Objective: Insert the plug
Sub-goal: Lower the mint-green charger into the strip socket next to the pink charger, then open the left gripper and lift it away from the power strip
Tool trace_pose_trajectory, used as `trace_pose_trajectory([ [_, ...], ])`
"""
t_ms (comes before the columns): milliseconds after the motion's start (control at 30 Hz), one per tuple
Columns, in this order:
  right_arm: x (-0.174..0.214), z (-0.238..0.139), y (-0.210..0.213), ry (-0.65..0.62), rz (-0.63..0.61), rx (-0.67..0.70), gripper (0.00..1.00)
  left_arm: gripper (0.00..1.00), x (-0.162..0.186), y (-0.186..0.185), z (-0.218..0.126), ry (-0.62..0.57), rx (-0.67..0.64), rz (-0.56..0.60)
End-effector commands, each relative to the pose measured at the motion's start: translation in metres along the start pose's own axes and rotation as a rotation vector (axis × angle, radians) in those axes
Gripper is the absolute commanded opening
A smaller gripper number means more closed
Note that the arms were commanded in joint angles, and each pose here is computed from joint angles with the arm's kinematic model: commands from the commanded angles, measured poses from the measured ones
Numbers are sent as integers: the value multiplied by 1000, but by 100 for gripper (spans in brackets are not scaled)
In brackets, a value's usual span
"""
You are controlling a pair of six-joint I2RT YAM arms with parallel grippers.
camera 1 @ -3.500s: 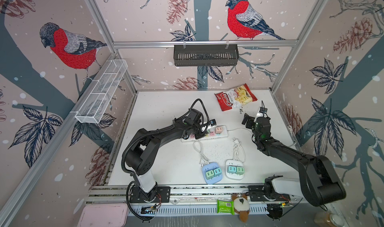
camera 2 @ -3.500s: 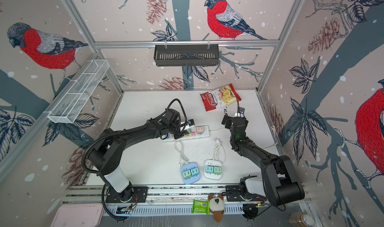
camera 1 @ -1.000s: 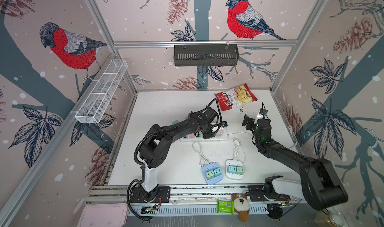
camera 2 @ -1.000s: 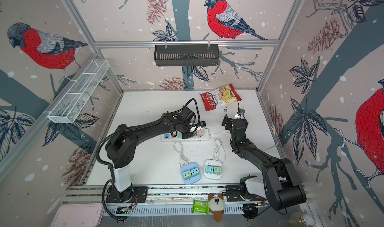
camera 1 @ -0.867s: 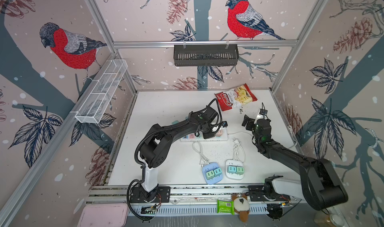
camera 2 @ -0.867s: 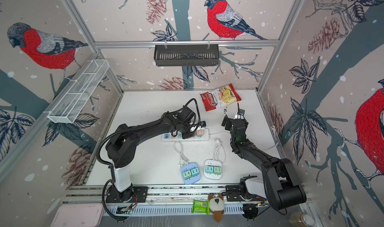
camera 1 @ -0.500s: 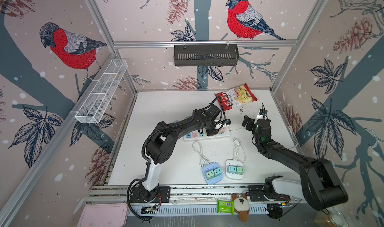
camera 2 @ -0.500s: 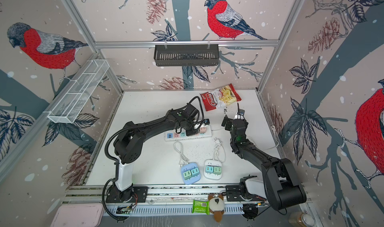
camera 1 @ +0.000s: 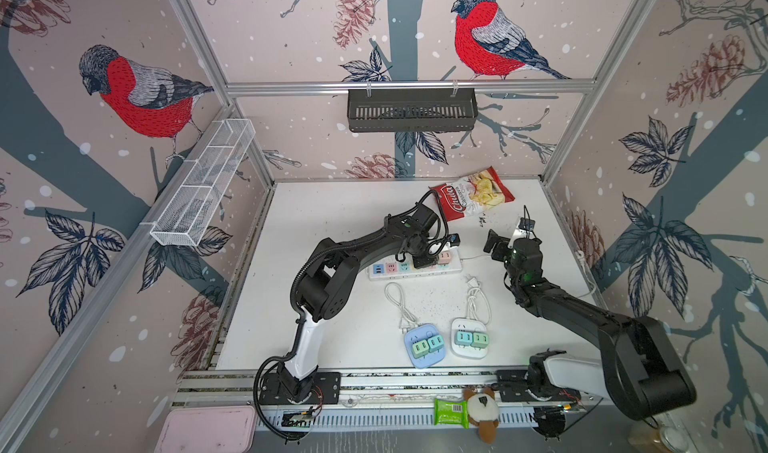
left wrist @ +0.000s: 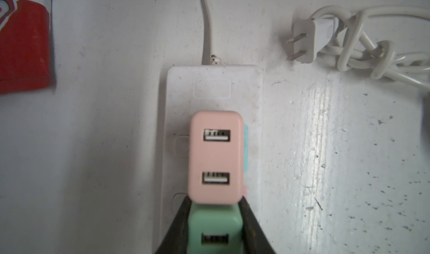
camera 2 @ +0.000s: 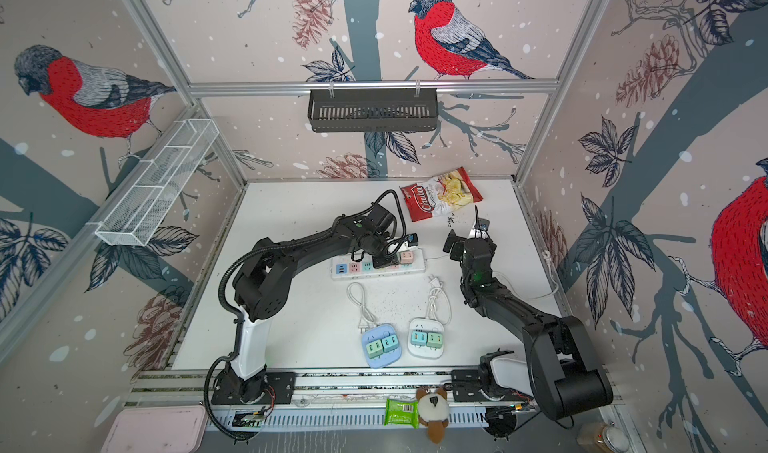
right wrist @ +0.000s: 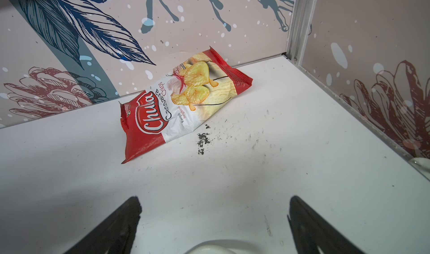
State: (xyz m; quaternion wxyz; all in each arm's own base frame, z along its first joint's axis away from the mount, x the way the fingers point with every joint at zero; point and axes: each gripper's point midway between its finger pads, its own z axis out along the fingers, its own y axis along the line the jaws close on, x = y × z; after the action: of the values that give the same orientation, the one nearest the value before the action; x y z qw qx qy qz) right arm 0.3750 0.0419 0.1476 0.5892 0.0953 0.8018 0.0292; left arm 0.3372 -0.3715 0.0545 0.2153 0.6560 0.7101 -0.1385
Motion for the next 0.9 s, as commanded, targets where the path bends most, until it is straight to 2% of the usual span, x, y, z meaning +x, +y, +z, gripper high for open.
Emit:
trace_pose_trajectory([
  [0, -9, -1, 2, -38, 13, -7, 100, 0, 51, -23, 12, 191, 89, -30],
  [300, -17, -5, 3, -63, 22, -11, 100, 0, 52, -11, 15, 191, 64, -62],
  [333, -17, -5, 3, -63, 22, -12, 100, 4, 51, -7, 14, 187, 46, -69],
  [400, -18, -6, 3, -65, 21, -14, 100, 18, 43, 5, 7, 156, -2, -83],
  [433, -18, -6, 3, -67, 22, -14, 100, 33, 36, 11, 1, 127, -33, -85],
  [467, -18, -6, 2, -67, 21, -13, 100, 95, 30, 15, -6, 97, -59, -81],
  [500, -18, -6, 2, -69, 22, -14, 100, 99, 25, 17, -13, 73, -77, -74],
  [633, -18, -8, 0, -76, 30, -5, 100, 99, -6, 18, -57, -96, -166, -32],
  [867, -19, -10, -4, -85, 41, 13, 100, 99, -38, -1, -162, -470, -386, 18],
])
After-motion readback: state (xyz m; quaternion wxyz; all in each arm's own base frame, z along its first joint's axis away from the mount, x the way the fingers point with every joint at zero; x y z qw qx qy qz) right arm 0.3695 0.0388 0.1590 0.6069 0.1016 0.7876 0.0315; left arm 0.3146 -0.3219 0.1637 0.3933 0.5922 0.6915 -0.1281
